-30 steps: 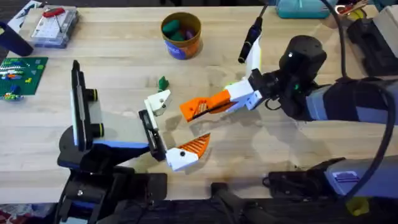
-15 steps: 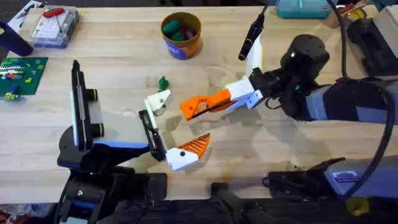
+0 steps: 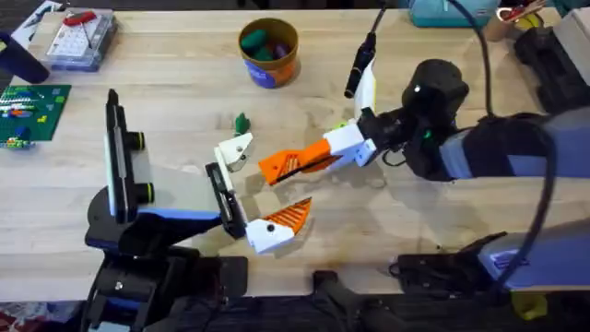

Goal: Pick up the gripper from the table and insert it into the empty holder that is missing its gripper. Then pick up a screw, insert it into the mounting hole, and use the screwdriver to tighten it. Finally, clean up the table by picking up the vegetable and placing it into the bucket.

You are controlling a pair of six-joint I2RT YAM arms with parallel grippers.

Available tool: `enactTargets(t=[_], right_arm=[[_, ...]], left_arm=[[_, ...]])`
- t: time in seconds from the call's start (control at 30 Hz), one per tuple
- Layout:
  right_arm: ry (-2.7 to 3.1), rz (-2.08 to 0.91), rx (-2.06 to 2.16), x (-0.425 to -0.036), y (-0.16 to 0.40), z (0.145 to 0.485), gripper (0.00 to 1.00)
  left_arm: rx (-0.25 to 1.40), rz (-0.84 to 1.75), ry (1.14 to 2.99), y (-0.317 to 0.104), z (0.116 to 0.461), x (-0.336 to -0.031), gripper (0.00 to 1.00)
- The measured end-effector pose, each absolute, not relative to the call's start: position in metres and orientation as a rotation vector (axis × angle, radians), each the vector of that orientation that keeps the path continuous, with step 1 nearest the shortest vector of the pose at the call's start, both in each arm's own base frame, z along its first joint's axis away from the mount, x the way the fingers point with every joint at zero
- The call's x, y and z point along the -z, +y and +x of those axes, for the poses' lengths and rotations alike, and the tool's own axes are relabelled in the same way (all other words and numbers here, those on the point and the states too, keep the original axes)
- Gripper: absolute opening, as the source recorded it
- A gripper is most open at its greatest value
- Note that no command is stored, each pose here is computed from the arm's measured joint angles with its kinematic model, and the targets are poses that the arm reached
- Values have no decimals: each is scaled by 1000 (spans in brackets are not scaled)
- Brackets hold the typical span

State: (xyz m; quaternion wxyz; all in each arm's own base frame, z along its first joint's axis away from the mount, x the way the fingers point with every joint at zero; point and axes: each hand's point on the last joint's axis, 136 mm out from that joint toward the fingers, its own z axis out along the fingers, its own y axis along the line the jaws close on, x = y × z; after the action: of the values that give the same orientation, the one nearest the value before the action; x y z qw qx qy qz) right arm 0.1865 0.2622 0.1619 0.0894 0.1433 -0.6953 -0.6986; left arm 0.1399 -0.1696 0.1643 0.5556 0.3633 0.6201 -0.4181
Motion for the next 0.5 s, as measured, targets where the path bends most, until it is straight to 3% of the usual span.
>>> enactTargets(t=[0.5], right_arm=[[-2089,463,2111,-163,274,186,7]], left_arm=[[987,858,1464,-170,140,-164,987]])
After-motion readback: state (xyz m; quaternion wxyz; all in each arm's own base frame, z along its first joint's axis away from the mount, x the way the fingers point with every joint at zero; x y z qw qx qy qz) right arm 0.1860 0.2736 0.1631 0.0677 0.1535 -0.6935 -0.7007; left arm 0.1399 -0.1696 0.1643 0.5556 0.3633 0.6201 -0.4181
